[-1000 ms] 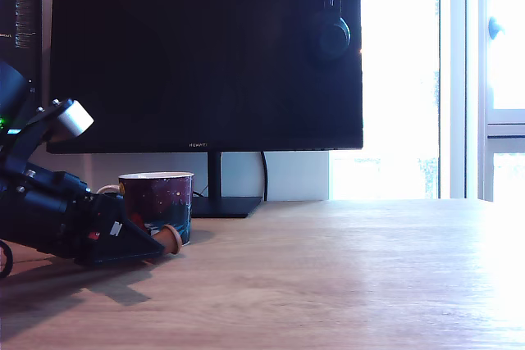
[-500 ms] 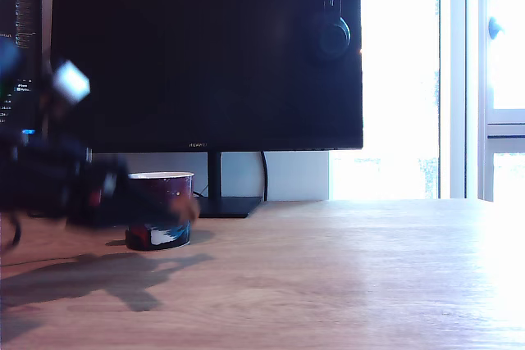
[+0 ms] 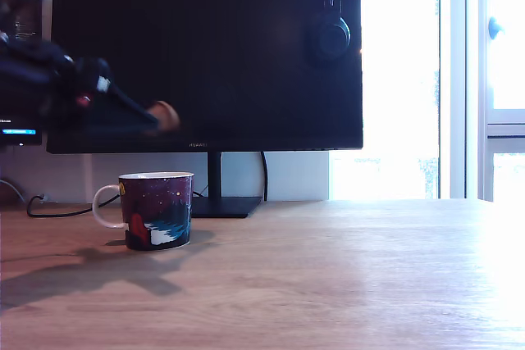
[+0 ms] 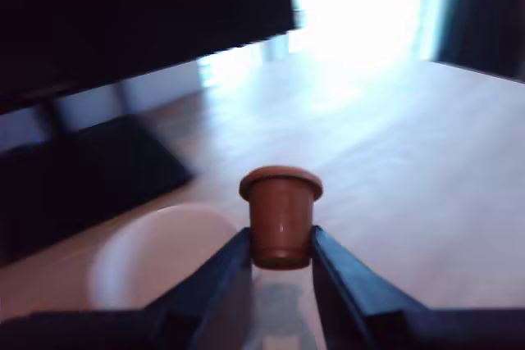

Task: Pick up the coffee capsules from the table one by one and drop them inside the nearest coffee cup

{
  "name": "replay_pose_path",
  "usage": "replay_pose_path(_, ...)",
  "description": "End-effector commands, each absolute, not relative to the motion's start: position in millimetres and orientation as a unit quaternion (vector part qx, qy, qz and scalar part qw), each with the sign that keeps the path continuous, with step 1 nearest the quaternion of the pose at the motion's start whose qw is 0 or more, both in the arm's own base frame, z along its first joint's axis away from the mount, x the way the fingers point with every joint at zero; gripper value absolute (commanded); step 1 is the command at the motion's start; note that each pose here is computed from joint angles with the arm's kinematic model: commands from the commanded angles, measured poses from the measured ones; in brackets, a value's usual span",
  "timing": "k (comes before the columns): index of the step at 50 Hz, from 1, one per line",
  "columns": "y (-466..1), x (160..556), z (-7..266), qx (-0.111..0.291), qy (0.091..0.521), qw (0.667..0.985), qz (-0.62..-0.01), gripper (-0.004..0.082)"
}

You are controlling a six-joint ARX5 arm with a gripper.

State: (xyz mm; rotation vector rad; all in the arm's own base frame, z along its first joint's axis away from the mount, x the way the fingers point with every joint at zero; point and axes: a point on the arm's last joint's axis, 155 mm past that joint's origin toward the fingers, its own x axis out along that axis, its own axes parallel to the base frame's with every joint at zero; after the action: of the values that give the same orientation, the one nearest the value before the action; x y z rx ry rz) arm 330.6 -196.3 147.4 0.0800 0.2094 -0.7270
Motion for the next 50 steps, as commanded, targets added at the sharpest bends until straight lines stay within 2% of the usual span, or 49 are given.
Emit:
replay_pose_path(1,-192,338,148,0.039,0.117,0.932,-0.341,0.0142)
replay_pose_path(6,-192,344,146,0.040,0.150,0.929,-0.336,0.0142)
replay_pose_path(13,-193,350,155,0.041,0.164,0.928,-0.333,0.0142)
replay_pose_path(22,-192,352,153,0.043,0.204,0.922,-0.326,0.0142)
replay_pose_path(50,-182,367,151,0.050,0.256,0.920,-0.293,0.0142)
